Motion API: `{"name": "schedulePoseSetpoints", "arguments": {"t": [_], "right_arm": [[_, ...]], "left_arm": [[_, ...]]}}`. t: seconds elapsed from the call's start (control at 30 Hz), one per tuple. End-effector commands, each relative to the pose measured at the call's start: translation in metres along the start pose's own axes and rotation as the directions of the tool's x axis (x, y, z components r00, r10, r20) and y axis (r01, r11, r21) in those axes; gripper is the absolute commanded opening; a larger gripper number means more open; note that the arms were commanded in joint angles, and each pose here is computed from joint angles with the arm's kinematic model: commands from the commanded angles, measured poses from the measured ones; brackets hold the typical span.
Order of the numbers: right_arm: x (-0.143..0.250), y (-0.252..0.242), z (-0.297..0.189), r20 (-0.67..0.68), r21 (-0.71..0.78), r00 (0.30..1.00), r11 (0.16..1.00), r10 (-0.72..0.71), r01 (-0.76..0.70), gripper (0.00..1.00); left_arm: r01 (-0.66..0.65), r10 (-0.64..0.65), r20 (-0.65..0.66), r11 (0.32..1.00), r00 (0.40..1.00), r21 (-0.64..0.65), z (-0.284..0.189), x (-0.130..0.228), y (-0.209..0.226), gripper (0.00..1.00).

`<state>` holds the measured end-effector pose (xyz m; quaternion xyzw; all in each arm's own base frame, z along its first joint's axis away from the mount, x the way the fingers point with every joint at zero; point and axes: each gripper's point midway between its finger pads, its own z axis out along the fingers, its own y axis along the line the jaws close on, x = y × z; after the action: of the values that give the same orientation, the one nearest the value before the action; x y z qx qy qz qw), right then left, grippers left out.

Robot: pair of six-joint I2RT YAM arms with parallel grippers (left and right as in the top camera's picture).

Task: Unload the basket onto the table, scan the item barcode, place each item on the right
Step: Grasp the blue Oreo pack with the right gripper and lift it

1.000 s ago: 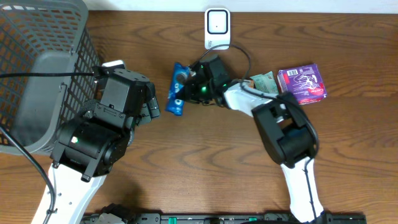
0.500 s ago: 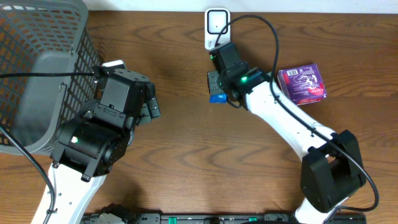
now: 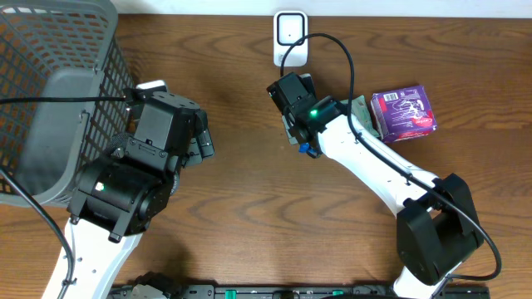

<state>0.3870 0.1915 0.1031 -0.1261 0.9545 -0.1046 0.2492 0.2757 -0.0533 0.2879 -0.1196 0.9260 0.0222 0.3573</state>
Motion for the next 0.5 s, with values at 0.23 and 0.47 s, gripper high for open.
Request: {"name": "schedulePoseSetpoints", "arguments": {"t": [0.23,0.47], "right_arm": [[0.037,0.023,0.034,-0.105,0.054,0.987,0.99,-0.121,0.127,0.02],[0.057,0.039,0.043,-0.156,0.071,0.968,0.975,-0.197,0.21,0.24]], "left_arm": [[-0.005,0.005,0.008,1.0,1.0,-0.011,-0.001,-0.003,0.003,0.98],[-0.005,0.005,0.008,1.0,1.0,-0.011,-0.001,-0.003,0.003,0.98]]}}
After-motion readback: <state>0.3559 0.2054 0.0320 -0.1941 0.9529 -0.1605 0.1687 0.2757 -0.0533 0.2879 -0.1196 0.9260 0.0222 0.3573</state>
